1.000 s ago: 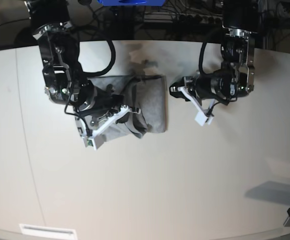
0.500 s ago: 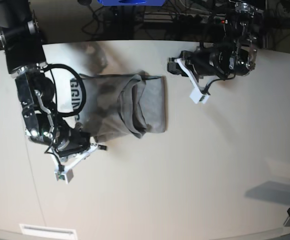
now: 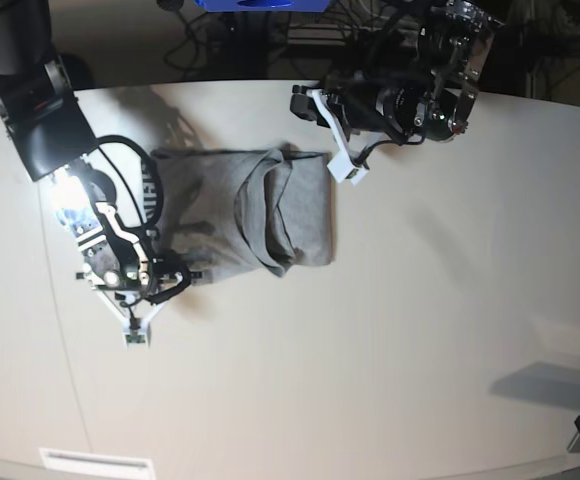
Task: Fold the T-shirt properly
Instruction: 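Release the shirt edge and raise the left gripper away, then grasp the bundle sides with both grippers and rotate it upright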
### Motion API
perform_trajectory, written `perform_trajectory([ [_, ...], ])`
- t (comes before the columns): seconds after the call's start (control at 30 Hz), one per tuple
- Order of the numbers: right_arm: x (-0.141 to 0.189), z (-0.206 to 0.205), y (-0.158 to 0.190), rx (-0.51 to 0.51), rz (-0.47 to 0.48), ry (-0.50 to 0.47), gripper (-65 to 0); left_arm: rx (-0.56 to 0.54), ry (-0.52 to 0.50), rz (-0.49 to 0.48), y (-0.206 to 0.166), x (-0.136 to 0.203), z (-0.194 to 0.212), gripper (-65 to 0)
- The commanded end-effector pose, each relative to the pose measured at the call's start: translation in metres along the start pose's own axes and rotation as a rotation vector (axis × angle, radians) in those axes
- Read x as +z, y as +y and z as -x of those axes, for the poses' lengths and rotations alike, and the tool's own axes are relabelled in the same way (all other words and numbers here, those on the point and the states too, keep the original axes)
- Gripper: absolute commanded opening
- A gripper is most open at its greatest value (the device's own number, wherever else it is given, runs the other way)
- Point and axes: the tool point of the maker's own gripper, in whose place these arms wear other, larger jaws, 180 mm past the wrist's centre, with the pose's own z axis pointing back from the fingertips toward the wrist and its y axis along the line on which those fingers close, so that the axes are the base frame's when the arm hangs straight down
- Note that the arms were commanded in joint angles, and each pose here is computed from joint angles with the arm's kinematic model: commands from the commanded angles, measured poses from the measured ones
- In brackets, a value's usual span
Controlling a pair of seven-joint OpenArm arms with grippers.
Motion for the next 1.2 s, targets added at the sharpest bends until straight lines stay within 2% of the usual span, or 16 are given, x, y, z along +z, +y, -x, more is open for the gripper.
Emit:
perform_trajectory([
  [0.0,0.006,-0.024,-0.001,-0.005,0.001,-0.068,-64.7,-0.012,-0.026,-0.003,0.001,0.003,-0.012,-65.0],
  [0.1,0.001,-0.013,-0.001,-0.005,0.003,-0.049,-64.7,0.002,-0.02,-0.046,0.017,0.0,-0.017,-65.0],
  [0.37,-0.004,0.011,0.001,-0.003,0.0,-0.006,-64.7,-0.017,-0.071,-0.083,0.03,0.005,-0.058,-65.0],
  [0.77,-0.007,0.031,0.002,0.0,-0.001,0.034,-64.7,0.005,-0.1,-0.079,0.034,-0.002,-0.097,-65.0],
  [1.07,-0.011,0.055,0.002,0.0,-0.002,0.077,-64.7,-0.028,-0.154,-0.094,0.033,0.012,-0.134,-65.0],
  [1.17,-0.012,0.068,-0.003,0.005,0.006,0.096,-64.7,-0.01,-0.152,-0.121,0.047,0.015,-0.144,-65.0],
])
